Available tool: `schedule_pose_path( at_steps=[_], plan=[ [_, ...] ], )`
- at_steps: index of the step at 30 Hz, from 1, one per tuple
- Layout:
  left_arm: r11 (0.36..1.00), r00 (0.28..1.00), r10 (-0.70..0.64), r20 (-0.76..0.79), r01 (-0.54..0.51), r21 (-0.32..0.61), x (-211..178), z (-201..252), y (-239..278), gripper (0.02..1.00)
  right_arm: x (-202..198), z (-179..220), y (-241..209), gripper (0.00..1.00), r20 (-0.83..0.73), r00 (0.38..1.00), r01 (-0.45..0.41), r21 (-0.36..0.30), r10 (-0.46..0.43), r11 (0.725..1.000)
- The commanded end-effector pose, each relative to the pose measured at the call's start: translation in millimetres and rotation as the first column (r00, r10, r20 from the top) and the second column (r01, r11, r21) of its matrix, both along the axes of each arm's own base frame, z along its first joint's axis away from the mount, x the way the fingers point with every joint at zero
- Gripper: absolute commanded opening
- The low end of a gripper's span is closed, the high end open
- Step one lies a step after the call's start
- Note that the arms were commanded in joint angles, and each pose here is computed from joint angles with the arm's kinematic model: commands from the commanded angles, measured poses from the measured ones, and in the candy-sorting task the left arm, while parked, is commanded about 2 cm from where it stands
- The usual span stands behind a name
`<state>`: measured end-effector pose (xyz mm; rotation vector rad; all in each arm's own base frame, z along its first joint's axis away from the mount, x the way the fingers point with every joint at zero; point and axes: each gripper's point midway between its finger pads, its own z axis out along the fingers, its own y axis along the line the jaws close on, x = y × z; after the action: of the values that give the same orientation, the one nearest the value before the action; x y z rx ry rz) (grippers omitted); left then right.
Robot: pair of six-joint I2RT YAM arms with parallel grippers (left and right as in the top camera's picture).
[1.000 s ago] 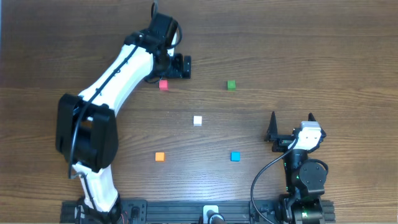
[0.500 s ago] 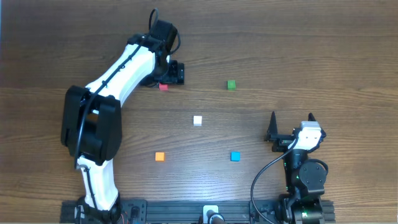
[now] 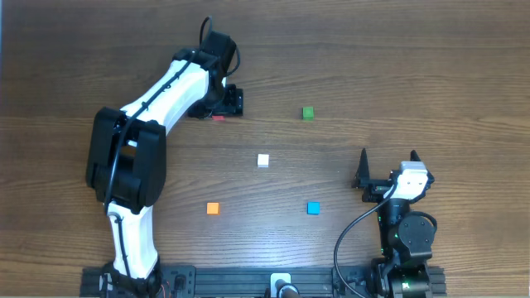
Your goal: Stack Cubes
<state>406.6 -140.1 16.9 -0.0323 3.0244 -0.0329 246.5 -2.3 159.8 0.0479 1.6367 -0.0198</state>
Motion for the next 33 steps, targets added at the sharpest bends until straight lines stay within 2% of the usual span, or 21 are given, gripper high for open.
schedule_pose_path(
  at_steps=[1, 5, 11, 20, 22, 25, 29, 33],
  plan=[
    [1.000, 0.999, 0.006, -0.043, -0.005, 0.028, -4.8, -18.9, 10.6, 0.787, -0.1, -2.4, -2.8, 0.991, -0.005, 1.000, 0.013, 0.004, -0.013, 1.000],
    [1.000, 0.999, 0.008, -0.052, -0.006, 0.027, -5.9, -22.5, 11.2, 0.759, -0.1, -2.4, -2.8, 0.991, -0.005, 1.000, 0.014, 0.004, -0.014, 1.000],
    [1.000, 0.999, 0.005, -0.045, -0.005, 0.013, -3.7, -23.4, 8.1, 0.641, -0.1, -2.4, -2.8, 0.991, -0.005, 1.000, 0.013, 0.004, -0.013, 1.000],
    [1.000, 0.999, 0.006, -0.045, -0.005, 0.013, -3.5, -23.7, 8.0, 0.343, -0.1, -2.4, -2.8, 0.991, -0.005, 1.000, 0.013, 0.004, -0.013, 1.000],
    [1.000, 0.999, 0.006, -0.045, -0.006, 0.013, -3.5, -23.7, 8.0, 0.229, -0.1, -2.4, -2.8, 0.993, -0.005, 1.000, 0.013, 0.004, -0.013, 1.000],
    [1.000, 0.999, 0.027, -0.044, -0.027, 0.012, -3.7, -22.5, 8.1, 0.154, -0.1, -2.4, -2.8, 0.993, -0.005, 1.000, 0.013, 0.004, -0.013, 1.000],
    [0.993, 0.993, 0.114, -0.037, -0.114, 0.000, -10.6, -1.0, 4.5, 0.042, -0.1, -2.4, -2.8, 0.993, -0.005, 1.000, 0.013, 0.004, -0.013, 1.000],
    [0.992, 0.992, 0.120, 0.029, -0.119, -0.038, -20.1, 43.9, -17.7, 0.038, -0.1, -2.4, -2.8, 0.991, -0.005, 1.000, 0.013, 0.004, -0.013, 1.000]
  ],
)
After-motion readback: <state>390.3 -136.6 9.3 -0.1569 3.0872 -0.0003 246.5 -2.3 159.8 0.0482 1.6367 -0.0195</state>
